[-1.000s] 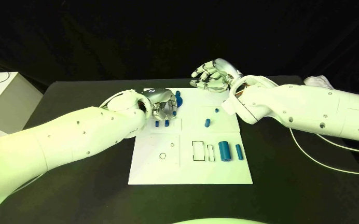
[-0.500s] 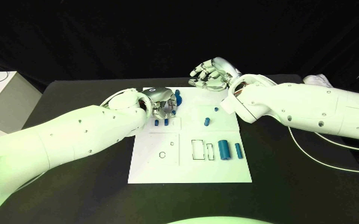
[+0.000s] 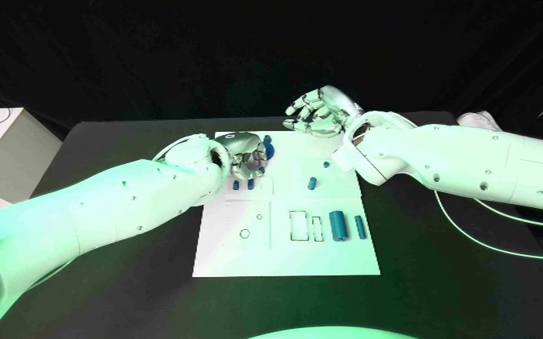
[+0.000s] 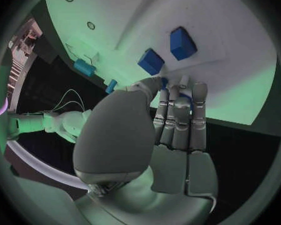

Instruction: Assemble the parts on the task board

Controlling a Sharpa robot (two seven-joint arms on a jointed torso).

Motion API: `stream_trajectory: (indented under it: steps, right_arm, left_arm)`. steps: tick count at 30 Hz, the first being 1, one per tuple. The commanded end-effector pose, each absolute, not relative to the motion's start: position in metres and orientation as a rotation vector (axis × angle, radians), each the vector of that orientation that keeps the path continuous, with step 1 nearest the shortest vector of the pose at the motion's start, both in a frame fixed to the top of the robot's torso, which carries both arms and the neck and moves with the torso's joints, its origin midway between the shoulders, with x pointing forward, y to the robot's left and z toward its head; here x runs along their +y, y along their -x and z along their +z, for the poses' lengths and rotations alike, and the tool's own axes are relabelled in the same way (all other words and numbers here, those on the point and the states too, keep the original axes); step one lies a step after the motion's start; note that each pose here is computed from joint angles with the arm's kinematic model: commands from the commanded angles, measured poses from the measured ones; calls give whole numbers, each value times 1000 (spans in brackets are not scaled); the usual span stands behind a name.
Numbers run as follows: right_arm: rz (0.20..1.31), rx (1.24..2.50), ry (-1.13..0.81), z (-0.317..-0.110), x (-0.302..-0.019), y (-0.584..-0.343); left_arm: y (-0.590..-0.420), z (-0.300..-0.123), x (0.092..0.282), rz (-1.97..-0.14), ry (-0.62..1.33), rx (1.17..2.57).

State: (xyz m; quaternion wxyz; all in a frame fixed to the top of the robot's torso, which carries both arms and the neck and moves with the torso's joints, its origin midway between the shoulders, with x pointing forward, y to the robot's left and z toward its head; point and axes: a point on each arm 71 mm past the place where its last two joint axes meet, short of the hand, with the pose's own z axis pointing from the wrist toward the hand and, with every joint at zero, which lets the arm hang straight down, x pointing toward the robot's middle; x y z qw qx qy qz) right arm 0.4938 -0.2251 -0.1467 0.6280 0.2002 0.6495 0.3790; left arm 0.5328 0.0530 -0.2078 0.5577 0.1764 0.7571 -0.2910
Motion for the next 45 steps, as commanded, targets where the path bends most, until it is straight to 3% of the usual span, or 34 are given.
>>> stream_trajectory:
  steps: [1,27,40,45]
  right_arm:
    - [880,1494,-444,-147,-223,-493]
    - [881,1502,-443,-147,-222,-493]
    - [879,1503,-442,-147,-223,-493]
    - [876,1503,-443,-147,-224,-493]
  left_arm:
    - [-532,-208,50,-701,-424,1794]
    - [-529,-208,44,-769,-416,1744]
    - [-530,-202,58,-799,-351,1702]
    - [-528,-192,71,-827,-305,1710]
